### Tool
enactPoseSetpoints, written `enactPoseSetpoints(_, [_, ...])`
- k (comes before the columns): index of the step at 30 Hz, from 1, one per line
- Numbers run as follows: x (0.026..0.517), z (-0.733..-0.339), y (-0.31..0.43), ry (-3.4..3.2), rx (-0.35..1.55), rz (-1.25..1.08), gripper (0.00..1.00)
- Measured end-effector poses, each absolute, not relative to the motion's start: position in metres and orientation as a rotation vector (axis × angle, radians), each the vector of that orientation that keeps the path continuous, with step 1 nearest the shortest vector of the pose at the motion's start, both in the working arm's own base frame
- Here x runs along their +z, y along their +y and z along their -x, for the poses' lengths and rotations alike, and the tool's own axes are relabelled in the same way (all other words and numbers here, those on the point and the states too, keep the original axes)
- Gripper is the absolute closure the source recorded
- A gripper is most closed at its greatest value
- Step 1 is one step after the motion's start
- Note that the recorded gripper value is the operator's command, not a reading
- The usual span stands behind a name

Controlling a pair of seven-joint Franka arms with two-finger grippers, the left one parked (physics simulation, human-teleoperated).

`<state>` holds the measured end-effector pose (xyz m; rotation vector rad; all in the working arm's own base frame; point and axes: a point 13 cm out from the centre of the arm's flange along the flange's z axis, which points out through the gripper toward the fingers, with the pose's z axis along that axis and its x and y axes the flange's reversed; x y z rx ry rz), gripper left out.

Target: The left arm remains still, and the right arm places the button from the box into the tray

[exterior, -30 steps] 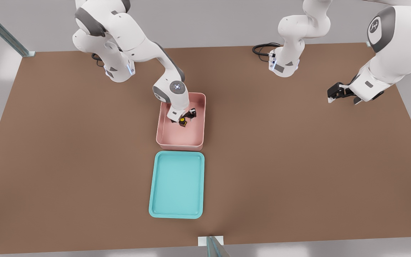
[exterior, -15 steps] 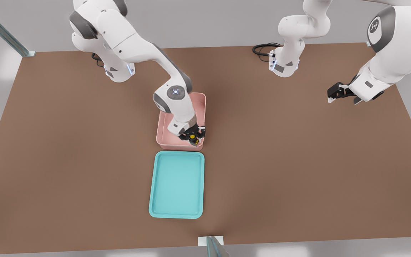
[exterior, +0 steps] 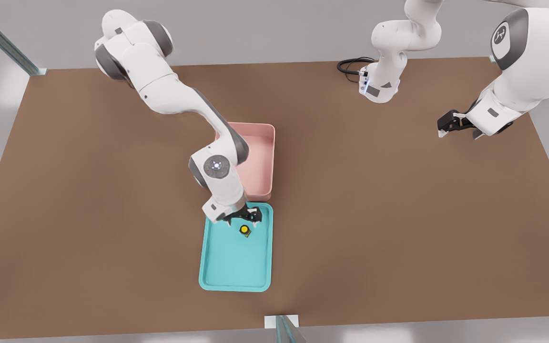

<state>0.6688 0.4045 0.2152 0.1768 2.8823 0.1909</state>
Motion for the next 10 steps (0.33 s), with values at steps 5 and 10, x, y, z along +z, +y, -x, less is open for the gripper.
enactPoseSetpoints(5, [0.44, -0.688, 0.179, 2.799, 0.107, -0.41, 0.0])
enactPoseSetpoints(10, [0.447, -0.634, 0.145, 2.959, 0.005, -0.299, 0.0])
